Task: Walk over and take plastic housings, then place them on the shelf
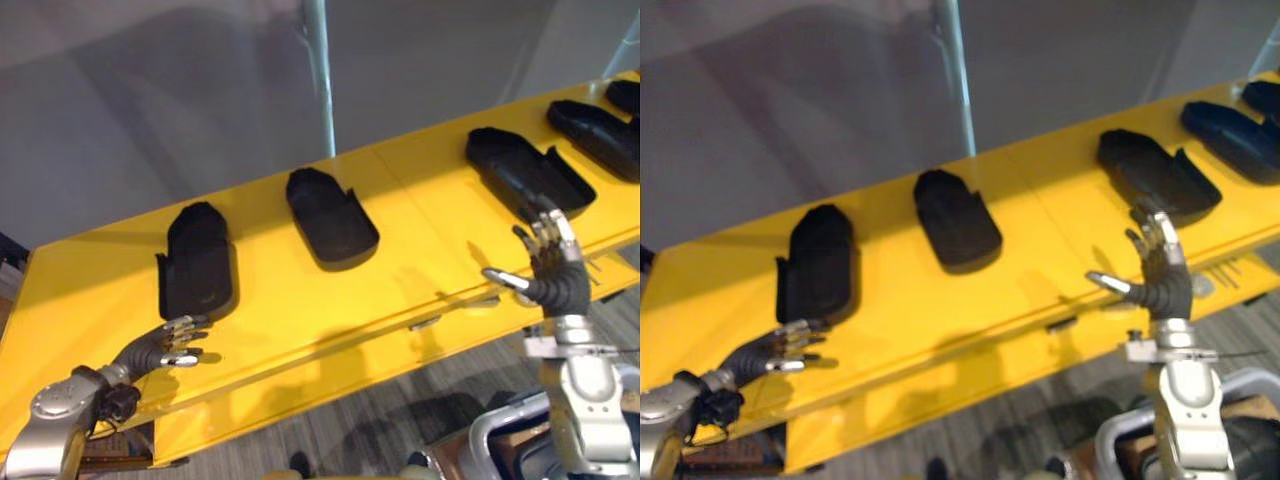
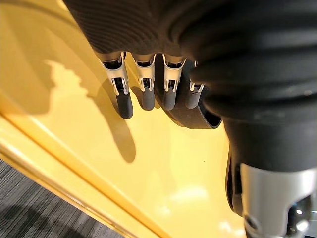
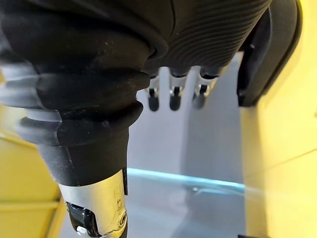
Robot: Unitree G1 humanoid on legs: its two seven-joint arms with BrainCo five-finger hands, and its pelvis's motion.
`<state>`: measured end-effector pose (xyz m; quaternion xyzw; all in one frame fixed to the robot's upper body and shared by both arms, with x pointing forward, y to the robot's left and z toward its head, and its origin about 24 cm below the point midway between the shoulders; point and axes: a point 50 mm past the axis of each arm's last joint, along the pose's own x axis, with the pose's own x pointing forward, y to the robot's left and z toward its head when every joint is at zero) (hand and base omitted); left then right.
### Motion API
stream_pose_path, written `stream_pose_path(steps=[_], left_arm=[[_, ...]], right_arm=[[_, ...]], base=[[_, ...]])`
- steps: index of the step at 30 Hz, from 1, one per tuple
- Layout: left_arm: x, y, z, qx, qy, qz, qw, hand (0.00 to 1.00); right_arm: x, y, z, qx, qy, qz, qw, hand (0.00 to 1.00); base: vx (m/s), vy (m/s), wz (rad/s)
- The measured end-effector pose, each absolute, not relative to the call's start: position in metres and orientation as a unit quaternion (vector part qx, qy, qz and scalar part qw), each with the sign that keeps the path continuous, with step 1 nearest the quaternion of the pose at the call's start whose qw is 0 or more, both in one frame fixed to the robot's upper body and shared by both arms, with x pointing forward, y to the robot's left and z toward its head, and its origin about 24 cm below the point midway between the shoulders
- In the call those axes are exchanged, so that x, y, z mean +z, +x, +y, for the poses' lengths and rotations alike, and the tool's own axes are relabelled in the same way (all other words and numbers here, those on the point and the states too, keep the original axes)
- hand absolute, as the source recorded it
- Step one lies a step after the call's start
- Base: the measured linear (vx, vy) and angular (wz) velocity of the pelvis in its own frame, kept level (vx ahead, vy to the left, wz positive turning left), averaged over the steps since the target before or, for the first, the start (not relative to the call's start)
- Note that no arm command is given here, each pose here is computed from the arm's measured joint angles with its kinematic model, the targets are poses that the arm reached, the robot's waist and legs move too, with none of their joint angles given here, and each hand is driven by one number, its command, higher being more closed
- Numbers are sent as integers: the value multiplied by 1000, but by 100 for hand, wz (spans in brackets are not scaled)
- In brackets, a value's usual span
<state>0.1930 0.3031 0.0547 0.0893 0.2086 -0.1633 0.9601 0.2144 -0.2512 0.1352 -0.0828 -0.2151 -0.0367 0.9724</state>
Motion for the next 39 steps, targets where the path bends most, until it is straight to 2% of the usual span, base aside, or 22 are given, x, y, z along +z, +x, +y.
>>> stream_pose_path(steps=[16, 19, 24, 25, 28, 31, 34, 37, 39], left_arm=[[57, 196, 297, -157, 86, 168, 969, 0], [61, 196, 291, -191, 80, 159, 965, 0], [73, 196, 267, -293, 19, 112, 949, 0], [77, 196, 255, -335, -8, 95, 937, 0], [85, 194, 241, -389, -51, 62, 918, 0], [102, 197, 231, -416, -76, 3, 906, 0], [123, 199, 231, -397, -117, -112, 903, 0], [140, 195, 255, -296, -125, -215, 922, 0], [148, 185, 277, -174, -126, -299, 930, 0]], right_arm=[[134, 214, -251, -37, -80, -215, 973, 0], [134, 214, -251, -37, -80, -215, 973, 0], [134, 214, -250, -40, -79, -216, 972, 0], [134, 215, -249, -42, -76, -217, 972, 0], [135, 216, -248, -47, -73, -227, 970, 0], [132, 216, -249, -60, -73, -230, 969, 0], [130, 214, -245, -77, -56, -241, 966, 0], [126, 211, -243, -98, -38, -250, 963, 0], [125, 209, -242, -116, -22, -262, 958, 0]], base=[[0, 0, 0], [0, 0, 0], [0, 0, -4], [0, 0, 0], [0, 0, -1], [0, 0, 0], [0, 0, 0], [0, 0, 0], [0, 0, 0]])
